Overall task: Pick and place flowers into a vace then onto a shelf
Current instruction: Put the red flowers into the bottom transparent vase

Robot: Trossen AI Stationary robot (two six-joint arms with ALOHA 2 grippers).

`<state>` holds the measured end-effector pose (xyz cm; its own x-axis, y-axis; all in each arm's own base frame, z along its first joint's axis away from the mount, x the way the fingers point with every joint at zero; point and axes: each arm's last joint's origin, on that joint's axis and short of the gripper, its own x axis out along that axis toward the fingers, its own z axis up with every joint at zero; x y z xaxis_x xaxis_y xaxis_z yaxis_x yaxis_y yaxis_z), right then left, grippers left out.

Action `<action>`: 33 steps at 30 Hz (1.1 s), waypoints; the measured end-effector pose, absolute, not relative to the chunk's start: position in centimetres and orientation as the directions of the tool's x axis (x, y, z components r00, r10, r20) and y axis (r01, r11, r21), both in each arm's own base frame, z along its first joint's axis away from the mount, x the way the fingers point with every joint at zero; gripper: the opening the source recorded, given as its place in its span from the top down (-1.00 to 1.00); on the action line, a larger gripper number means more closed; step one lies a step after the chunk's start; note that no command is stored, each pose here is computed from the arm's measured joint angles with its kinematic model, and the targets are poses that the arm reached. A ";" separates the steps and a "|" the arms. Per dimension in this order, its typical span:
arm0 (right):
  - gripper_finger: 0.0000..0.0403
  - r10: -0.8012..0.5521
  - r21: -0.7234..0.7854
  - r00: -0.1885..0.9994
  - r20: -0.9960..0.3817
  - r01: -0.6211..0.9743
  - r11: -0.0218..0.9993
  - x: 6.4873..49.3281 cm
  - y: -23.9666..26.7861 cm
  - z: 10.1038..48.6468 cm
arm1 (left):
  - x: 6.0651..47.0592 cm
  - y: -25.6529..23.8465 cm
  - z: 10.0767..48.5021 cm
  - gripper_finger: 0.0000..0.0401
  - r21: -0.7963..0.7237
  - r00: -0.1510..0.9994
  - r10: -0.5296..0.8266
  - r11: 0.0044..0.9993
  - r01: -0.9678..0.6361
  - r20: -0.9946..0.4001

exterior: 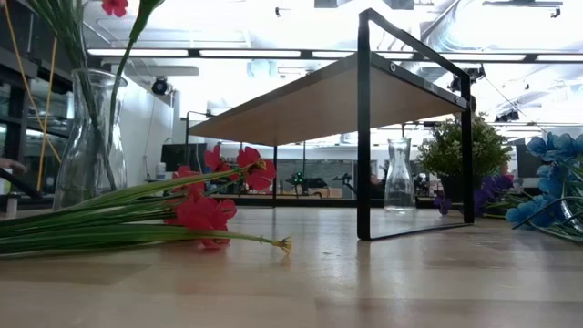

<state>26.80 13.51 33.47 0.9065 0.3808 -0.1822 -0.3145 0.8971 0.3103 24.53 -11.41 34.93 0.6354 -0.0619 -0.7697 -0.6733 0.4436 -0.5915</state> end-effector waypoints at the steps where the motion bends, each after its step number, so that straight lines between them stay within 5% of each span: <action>1: -0.71 0.366 0.304 0.911 -0.191 -0.299 0.904 26.7 13.6 33.4 | 24.6 -11.2 34.9 -0.41 -0.597 0.636 -0.056 0.414 -0.687 -0.770; 9: -0.71 0.303 0.273 0.920 -0.248 -0.234 0.933 26.4 14.1 32.7 | 25.6 -8.8 34.9 -0.41 -0.606 0.631 -0.039 0.327 -0.725 -0.775; 33: -0.71 0.241 0.221 0.899 -0.366 -0.167 0.961 29.5 15.7 28.1 | 26.5 -6.4 34.8 -0.41 -0.601 0.621 -0.036 0.298 -0.741 -0.783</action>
<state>29.49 15.69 28.09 0.8991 0.2405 -0.3657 -0.1673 0.9609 0.2207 26.46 -6.37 34.83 0.6210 -0.0359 -0.7830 -0.7411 0.2985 -0.6014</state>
